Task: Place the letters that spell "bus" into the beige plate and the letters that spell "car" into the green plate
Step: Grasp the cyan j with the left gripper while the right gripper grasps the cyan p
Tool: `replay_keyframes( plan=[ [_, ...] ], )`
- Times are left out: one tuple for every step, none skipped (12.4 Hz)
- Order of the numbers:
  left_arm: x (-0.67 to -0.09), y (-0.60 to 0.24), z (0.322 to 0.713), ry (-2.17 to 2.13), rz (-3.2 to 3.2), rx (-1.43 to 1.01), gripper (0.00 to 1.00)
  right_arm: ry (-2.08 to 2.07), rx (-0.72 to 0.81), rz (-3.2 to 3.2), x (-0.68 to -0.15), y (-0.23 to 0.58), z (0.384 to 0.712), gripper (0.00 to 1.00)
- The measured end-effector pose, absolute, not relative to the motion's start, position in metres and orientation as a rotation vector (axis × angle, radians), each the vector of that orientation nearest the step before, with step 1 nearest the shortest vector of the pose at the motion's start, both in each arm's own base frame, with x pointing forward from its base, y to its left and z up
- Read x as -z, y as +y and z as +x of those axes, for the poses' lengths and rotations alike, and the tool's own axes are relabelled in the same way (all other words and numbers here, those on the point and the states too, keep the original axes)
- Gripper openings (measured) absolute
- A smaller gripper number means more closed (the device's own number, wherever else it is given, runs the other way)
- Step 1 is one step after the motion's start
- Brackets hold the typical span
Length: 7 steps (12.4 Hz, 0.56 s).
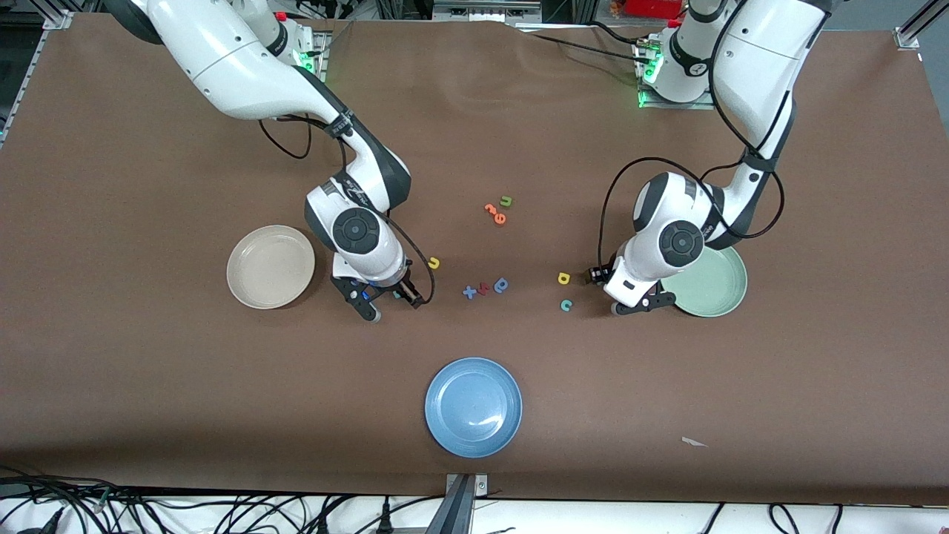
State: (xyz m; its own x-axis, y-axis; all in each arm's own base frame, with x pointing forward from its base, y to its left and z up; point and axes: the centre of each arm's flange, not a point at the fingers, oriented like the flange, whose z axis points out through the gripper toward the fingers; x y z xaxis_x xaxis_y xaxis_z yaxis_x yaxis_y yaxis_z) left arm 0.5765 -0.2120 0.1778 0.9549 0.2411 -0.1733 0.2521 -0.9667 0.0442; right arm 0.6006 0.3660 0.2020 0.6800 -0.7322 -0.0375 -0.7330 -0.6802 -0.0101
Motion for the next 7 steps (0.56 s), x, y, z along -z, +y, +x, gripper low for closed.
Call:
replay_keyframes(
  plan=[
    [-0.175, -0.215, 0.577, 0.393, 3.037, 0.241, 0.78, 1.256, -0.052, -2.856, -0.199, 0.366, 0.600, 0.73],
    [-0.172, -0.219, 0.577, 0.402, 3.033, 0.223, 0.76, 1.263, -0.056, -2.856, -0.196, 0.365, 0.600, 0.66],
    [-0.168, -0.222, 0.576, 0.405, 3.030, 0.212, 0.75, 1.268, -0.055, -2.857, -0.194, 0.364, 0.601, 0.65],
    [-0.167, -0.223, 0.576, 0.408, 3.030, 0.209, 0.73, 1.267, -0.048, -2.863, -0.193, 0.362, 0.601, 0.65],
    [-0.168, -0.223, 0.576, 0.415, 3.029, 0.206, 0.70, 1.257, -0.033, -2.877, -0.192, 0.361, 0.602, 0.65],
    [-0.168, -0.223, 0.577, 0.422, 3.029, 0.205, 0.62, 1.246, -0.014, -2.895, -0.188, 0.359, 0.602, 0.65],
    [-0.168, -0.223, 0.577, 0.431, 3.028, 0.205, 0.62, 1.242, -0.002, -2.912, -0.182, 0.356, 0.602, 0.65]
  ],
)
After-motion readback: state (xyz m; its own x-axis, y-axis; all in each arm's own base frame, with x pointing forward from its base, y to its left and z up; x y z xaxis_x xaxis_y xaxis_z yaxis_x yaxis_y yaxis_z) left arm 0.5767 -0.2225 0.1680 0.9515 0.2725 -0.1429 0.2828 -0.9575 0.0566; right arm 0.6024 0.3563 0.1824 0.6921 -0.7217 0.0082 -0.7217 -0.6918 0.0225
